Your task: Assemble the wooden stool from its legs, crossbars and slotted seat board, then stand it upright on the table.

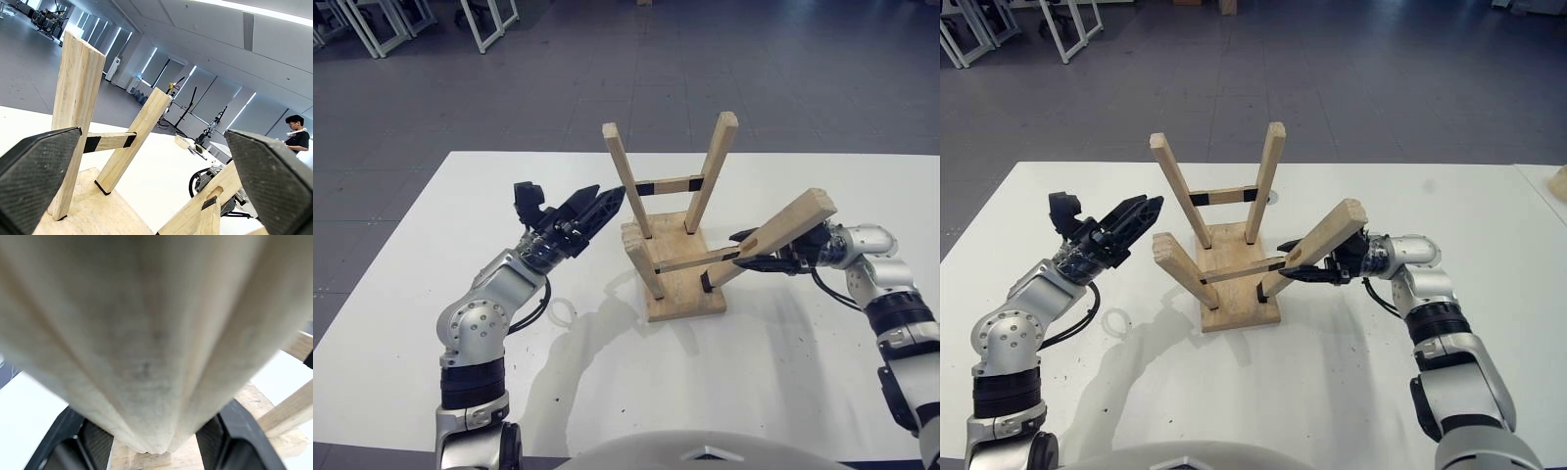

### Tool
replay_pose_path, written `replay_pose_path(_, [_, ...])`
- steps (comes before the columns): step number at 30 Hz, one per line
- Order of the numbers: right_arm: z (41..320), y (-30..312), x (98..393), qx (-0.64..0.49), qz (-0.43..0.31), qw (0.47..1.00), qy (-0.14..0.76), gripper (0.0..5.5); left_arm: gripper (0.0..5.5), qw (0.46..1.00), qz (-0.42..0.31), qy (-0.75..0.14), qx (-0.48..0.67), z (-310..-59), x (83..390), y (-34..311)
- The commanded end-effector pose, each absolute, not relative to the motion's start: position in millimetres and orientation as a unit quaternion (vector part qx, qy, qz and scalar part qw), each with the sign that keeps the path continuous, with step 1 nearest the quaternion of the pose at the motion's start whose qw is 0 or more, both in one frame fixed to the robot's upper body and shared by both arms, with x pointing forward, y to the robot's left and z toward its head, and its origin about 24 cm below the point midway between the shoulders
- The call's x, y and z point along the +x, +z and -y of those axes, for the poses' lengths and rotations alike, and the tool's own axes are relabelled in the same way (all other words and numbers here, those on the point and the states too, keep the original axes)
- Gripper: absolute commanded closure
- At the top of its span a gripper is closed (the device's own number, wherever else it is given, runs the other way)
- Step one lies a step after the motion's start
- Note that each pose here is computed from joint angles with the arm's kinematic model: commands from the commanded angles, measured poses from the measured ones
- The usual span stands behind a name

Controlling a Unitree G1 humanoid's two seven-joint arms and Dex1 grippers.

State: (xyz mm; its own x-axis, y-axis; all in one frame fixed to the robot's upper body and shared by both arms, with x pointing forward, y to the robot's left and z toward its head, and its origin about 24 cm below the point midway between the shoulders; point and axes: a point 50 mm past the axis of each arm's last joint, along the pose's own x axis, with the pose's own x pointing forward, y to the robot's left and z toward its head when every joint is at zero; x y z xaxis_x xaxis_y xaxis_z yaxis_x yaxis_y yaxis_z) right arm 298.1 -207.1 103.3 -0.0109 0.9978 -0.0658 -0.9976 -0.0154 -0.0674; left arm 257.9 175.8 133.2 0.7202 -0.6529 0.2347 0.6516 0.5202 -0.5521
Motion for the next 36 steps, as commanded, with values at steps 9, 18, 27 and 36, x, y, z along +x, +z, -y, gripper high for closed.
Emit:
replay_pose_path(9, [204.1, 115.7, 307.4, -0.098, -0.008, 0.68, 0.727, 3.46, 0.02, 0.868, -0.012, -0.392, -0.303, -167.6, 257.7, 135.2])
replay_pose_path(18, [202.1, 112.5, 307.0, -0.115, -0.009, 0.671, 0.732, 3.46, 0.02, 0.866, -0.013, -0.394, -0.307, -164.5, 256.8, 134.4])
replay_pose_path(27, [195.9, 86.8, 307.7, -0.105, -0.072, 0.674, 0.728, 3.46, 0.02, 0.867, -0.01, -0.392, -0.306, -163.0, 257.3, 135.0])
replay_pose_path(36, [198.5, 73.0, 307.3, -0.148, -0.131, 0.668, 0.718, 3.46, 0.02, 0.868, -0.009, -0.391, -0.306, -162.6, 256.3, 133.9])
